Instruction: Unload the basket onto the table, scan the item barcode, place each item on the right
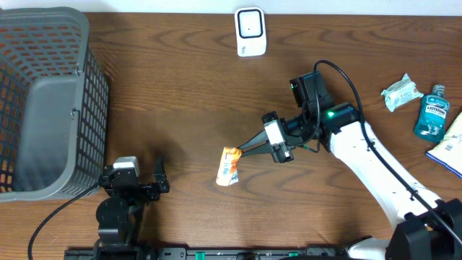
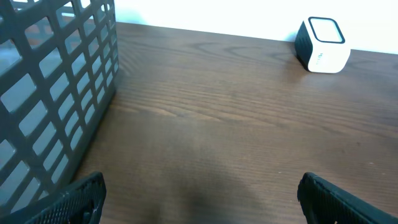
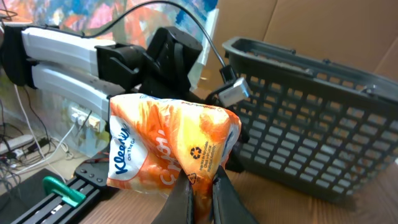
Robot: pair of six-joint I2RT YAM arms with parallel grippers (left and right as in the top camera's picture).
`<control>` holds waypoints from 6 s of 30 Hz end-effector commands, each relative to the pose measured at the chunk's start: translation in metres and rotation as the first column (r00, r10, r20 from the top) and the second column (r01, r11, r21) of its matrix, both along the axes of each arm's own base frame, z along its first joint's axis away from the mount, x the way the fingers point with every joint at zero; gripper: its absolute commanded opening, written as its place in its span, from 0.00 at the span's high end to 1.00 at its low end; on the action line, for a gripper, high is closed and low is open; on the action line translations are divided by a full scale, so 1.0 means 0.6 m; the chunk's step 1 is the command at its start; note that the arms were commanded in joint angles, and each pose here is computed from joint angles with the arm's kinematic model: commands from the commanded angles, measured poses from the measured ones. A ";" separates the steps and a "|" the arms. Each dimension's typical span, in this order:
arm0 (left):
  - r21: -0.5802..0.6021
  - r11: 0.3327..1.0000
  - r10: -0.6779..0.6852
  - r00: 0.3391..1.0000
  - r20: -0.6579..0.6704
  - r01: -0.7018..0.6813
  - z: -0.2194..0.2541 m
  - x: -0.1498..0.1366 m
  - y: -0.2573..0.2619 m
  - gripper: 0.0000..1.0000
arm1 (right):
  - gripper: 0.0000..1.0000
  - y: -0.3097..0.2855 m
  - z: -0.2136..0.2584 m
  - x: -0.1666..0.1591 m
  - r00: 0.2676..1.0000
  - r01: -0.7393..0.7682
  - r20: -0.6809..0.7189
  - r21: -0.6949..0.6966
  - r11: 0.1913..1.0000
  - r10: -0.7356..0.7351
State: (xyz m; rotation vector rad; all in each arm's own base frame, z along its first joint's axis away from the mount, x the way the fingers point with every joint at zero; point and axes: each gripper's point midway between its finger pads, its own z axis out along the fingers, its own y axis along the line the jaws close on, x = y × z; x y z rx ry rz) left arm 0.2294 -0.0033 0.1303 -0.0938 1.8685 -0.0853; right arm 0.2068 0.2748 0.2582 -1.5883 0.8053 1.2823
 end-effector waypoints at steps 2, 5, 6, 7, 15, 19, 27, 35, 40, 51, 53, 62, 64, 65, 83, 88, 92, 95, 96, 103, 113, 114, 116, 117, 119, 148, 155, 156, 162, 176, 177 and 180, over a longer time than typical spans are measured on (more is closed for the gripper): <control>0.012 1.000 0.005 1.000 -0.026 -0.004 -0.019 -0.001 0.002 0.02 | 0.99 -0.009 -0.013 0.010 0.999 0.028 0.016 -0.006 1.000 -0.028; 0.012 1.000 0.005 1.000 -0.026 -0.004 -0.019 -0.001 0.002 0.02 | 0.99 -0.017 -0.016 0.017 0.999 0.046 0.006 -0.008 0.999 -0.046; 0.012 1.000 0.005 1.000 -0.026 -0.004 -0.019 -0.001 0.002 0.02 | 0.99 -0.019 -0.017 0.019 0.999 0.052 0.003 -0.011 0.999 -0.052; 0.012 1.000 0.005 1.000 -0.026 -0.004 -0.019 -0.001 0.002 0.02 | 0.99 -0.026 -0.023 0.028 0.997 0.079 -0.002 -0.035 0.996 -0.079; 0.012 1.000 0.005 1.000 -0.026 -0.004 -0.019 -0.001 0.002 0.02 | 0.99 -0.037 -0.069 0.078 0.965 0.215 -0.093 -0.260 0.941 -0.247; 0.012 1.000 0.005 1.000 -0.026 -0.004 -0.019 -0.001 0.002 0.02 | 0.99 -0.043 -0.111 0.143 0.817 0.365 -0.230 -0.505 0.782 -0.529; 0.012 1.000 0.005 1.000 -0.026 -0.004 -0.019 -0.001 0.002 0.02 | 0.98 -0.101 -0.154 0.266 -0.028 0.451 -0.435 -0.809 0.377 -0.900; 0.012 1.000 0.005 1.000 -0.026 -0.004 -0.019 -0.001 0.002 0.02 | 0.98 -0.115 -0.184 0.242 -0.651 0.143 -0.396 -0.902 0.407 -0.648; 0.012 1.000 0.005 1.000 -0.026 -0.004 -0.019 -0.001 0.002 0.02 | 0.98 -0.113 -0.201 0.214 -0.828 -0.005 -0.247 -0.895 0.446 -0.504; 0.012 1.000 0.005 1.000 -0.026 -0.004 -0.019 -0.001 0.002 0.02 | 0.98 -0.078 -0.138 0.342 -0.880 0.223 -0.436 -0.731 0.645 -0.190; 0.012 1.000 0.005 1.000 -0.026 -0.004 -0.019 -0.001 0.002 0.02 | 0.98 -0.083 -0.144 0.381 -0.891 0.271 -0.444 -0.686 0.675 -0.094; 0.012 1.000 0.005 1.000 -0.026 -0.004 -0.019 -0.001 0.002 0.02 | 0.98 -0.093 -0.163 0.530 -0.847 0.440 -0.512 -0.521 0.731 0.145; 0.012 1.000 0.005 1.000 -0.026 -0.004 -0.019 -0.001 0.002 0.02 | 0.98 -0.086 -0.169 0.560 -0.841 0.446 -0.520 -0.515 0.732 0.147; 0.012 1.000 0.005 1.000 -0.026 -0.004 -0.019 -0.001 0.002 0.02 | 0.98 -0.079 -0.167 0.576 -0.837 0.447 -0.527 -0.505 0.739 0.146; 0.012 1.000 0.005 1.000 -0.026 -0.004 -0.019 -0.001 0.002 0.02 | 0.98 -0.029 -0.218 0.694 -0.849 0.387 -0.525 -0.542 0.746 0.058; 0.012 1.000 0.005 1.000 -0.026 -0.004 -0.019 -0.001 0.002 0.02 | 0.99 -0.051 -0.198 0.699 -0.798 0.399 -0.602 -0.532 0.747 -0.002; 0.012 1.000 0.005 1.000 -0.026 -0.004 -0.019 -0.001 0.002 0.02 | 0.98 -0.105 -0.171 0.697 -0.756 0.406 -0.650 -0.561 0.721 -0.080; 0.012 1.000 0.005 1.000 -0.026 -0.004 -0.019 -0.001 0.002 0.02 | 0.99 -0.170 -0.153 0.685 -0.766 0.413 -0.628 -0.644 0.644 -0.136; 0.012 1.000 0.005 1.000 -0.026 -0.004 -0.019 -0.001 0.002 0.02 | 0.99 -0.195 -0.146 0.680 -0.768 0.423 -0.621 -0.675 0.605 -0.156; 0.012 1.000 0.005 1.000 -0.026 -0.004 -0.019 -0.001 0.002 0.02 | 0.98 -0.448 -0.108 0.590 -0.890 0.405 -0.410 -0.912 0.066 -0.199; 0.012 1.000 0.005 1.000 -0.026 -0.004 -0.019 -0.001 0.002 0.02 | 0.98 -0.727 -0.179 0.356 -0.977 -0.206 0.156 -0.875 -0.439 0.147; 0.012 1.000 0.005 1.000 -0.026 -0.004 -0.019 -0.001 0.002 0.02 | 0.98 -0.727 -0.193 0.345 -0.969 -0.239 0.189 -0.874 -0.423 0.157; 0.012 1.000 0.005 1.000 -0.026 -0.004 -0.019 -0.001 0.002 0.02 | 0.98 -0.728 -0.230 0.324 -0.951 -0.304 0.252 -0.866 -0.396 0.179; 0.012 1.000 0.005 1.000 -0.026 -0.004 -0.019 -0.001 0.002 0.02 | 0.98 -0.729 -0.250 0.313 -0.940 -0.334 0.274 -0.858 -0.391 0.202; 0.012 1.000 0.005 1.000 -0.026 -0.004 -0.019 -0.001 0.002 0.02 | 0.98 -0.736 -0.287 0.291 -0.916 -0.387 0.299 -0.833 -0.395 0.268; 0.012 1.000 0.005 1.000 -0.026 -0.004 -0.019 -0.001 0.002 0.02 | 0.01 -0.479 0.023 0.212 -0.756 0.294 -0.138 -0.945 -0.143 -0.640; 0.012 1.000 0.005 1.000 -0.026 -0.004 -0.019 -0.001 0.002 0.02 | 0.01 -0.481 0.069 0.171 -0.751 0.360 -0.170 -0.915 -0.180 -0.638; 0.012 1.000 0.005 1.000 -0.026 -0.004 -0.019 -0.001 0.002 0.02 | 0.01 -0.480 0.073 0.169 -0.750 0.367 -0.175 -0.913 -0.181 -0.638; 0.012 1.000 0.005 1.000 -0.026 -0.004 -0.019 -0.001 0.002 0.02 | 0.01 -0.480 0.074 0.168 -0.749 0.370 -0.177 -0.911 -0.182 -0.638; 0.012 1.000 0.005 1.000 -0.026 -0.004 -0.019 -0.001 0.002 0.02 | 0.01 -0.489 0.036 0.151 -0.755 0.309 -0.092 -0.923 -0.229 -0.650; 0.012 1.000 0.005 1.000 -0.026 -0.004 -0.019 -0.001 0.002 0.02 | 0.01 -0.488 0.033 0.150 -0.752 0.320 -0.098 -0.919 -0.231 -0.652; 0.012 1.000 0.005 1.000 -0.026 -0.004 -0.019 -0.001 0.002 0.02 | 0.01 -0.478 0.025 0.151 -0.721 0.391 -0.136 -0.890 -0.236 -0.680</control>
